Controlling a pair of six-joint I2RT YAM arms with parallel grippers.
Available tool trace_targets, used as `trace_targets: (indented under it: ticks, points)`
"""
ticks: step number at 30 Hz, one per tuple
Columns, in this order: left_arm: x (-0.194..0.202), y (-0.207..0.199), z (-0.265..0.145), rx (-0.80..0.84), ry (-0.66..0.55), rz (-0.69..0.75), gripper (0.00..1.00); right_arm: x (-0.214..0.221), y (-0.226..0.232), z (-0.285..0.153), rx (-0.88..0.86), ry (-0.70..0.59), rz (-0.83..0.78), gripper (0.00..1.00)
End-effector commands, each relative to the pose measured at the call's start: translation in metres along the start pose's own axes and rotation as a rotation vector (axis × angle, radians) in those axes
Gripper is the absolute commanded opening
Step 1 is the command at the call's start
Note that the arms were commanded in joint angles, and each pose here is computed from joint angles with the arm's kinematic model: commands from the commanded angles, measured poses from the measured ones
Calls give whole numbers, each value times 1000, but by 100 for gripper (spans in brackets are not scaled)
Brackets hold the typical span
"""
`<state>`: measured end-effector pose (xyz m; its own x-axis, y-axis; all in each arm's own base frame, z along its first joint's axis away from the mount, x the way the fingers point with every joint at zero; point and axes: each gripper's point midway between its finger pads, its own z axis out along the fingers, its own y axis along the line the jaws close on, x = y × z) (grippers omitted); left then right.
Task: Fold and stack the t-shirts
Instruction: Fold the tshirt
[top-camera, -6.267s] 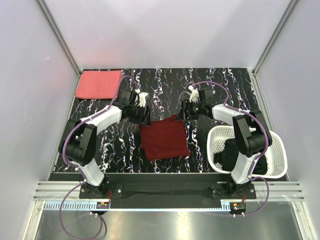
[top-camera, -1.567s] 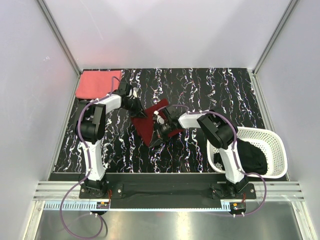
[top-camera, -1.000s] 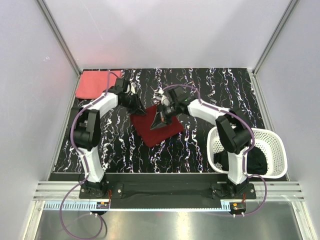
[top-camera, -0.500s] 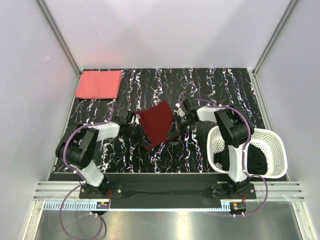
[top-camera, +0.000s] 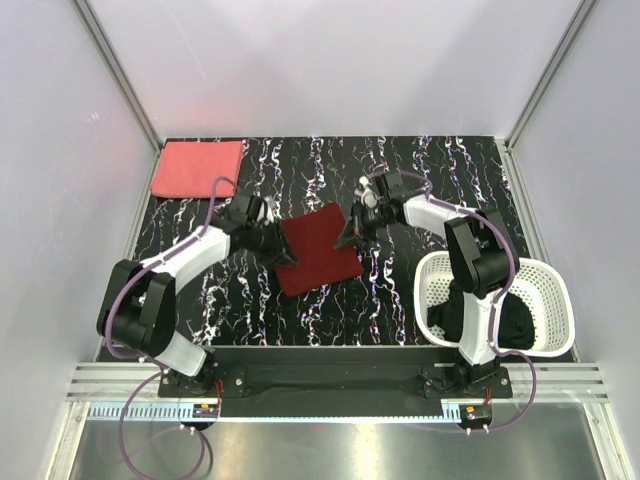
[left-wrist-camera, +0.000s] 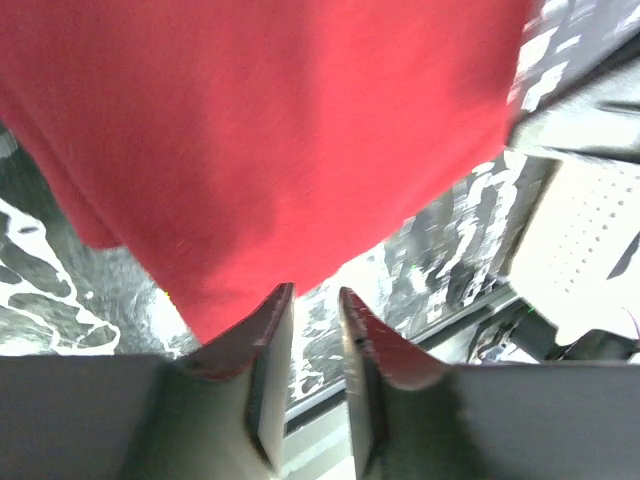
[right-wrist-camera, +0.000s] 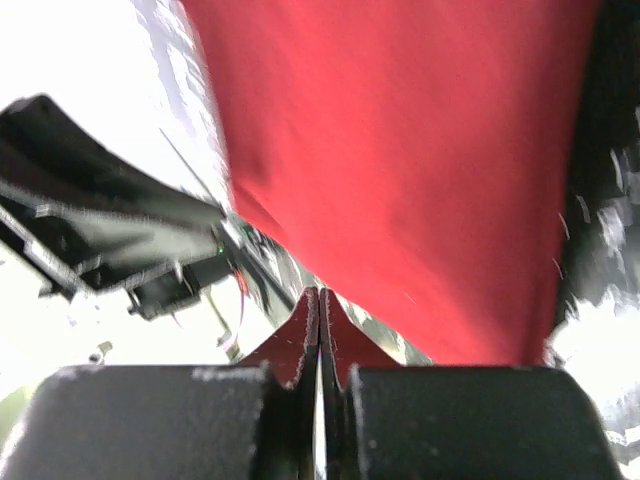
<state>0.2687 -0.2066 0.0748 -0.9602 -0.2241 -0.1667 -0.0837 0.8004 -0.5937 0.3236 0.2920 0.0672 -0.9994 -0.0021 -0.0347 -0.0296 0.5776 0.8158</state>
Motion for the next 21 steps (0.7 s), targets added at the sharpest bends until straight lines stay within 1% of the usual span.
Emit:
trace_targets:
  ticks: [1, 5, 6, 8, 9, 11, 12, 13, 14, 16, 17, 21]
  points:
    - [-41, -16, -25, -3, -119, 76, 31, -53, 44, -14, -33, -154, -110, 0]
    - [-73, -14, -18, 38, -138, 17, 31, -97, 56, -2, -56, -218, -86, 0]
    - [-83, -10, -8, 45, -145, 3, 31, -110, 55, 5, -66, -224, -64, 0]
    - [-102, -7, -2, 69, -170, -16, 31, -125, 57, 11, -93, -238, -54, 0]
    - [-105, 5, 12, 50, -148, -39, 31, -136, 54, 18, -110, -236, -20, 0]
    - [-120, 11, 21, 64, -146, -68, 31, -150, 51, 23, -138, -254, -2, 0]
    - [-129, 15, 26, 71, -160, -72, 31, -156, 44, 31, -148, -251, 36, 0]
    - [-132, 29, 39, 58, -143, -107, 31, -164, 38, 31, -156, -261, 53, 0]
    - [-144, 28, 42, 74, -167, -95, 31, -171, 31, 39, -169, -266, 83, 0]
    - [-148, 41, 55, 64, -144, -124, 30, -178, 21, 42, -183, -263, 118, 0]
    - [-155, 41, 56, 70, -152, -122, 30, -186, 15, 47, -210, -278, 125, 0]
    - [-154, 48, 54, 68, -147, -134, 30, -208, -5, 44, -243, -327, 188, 0]
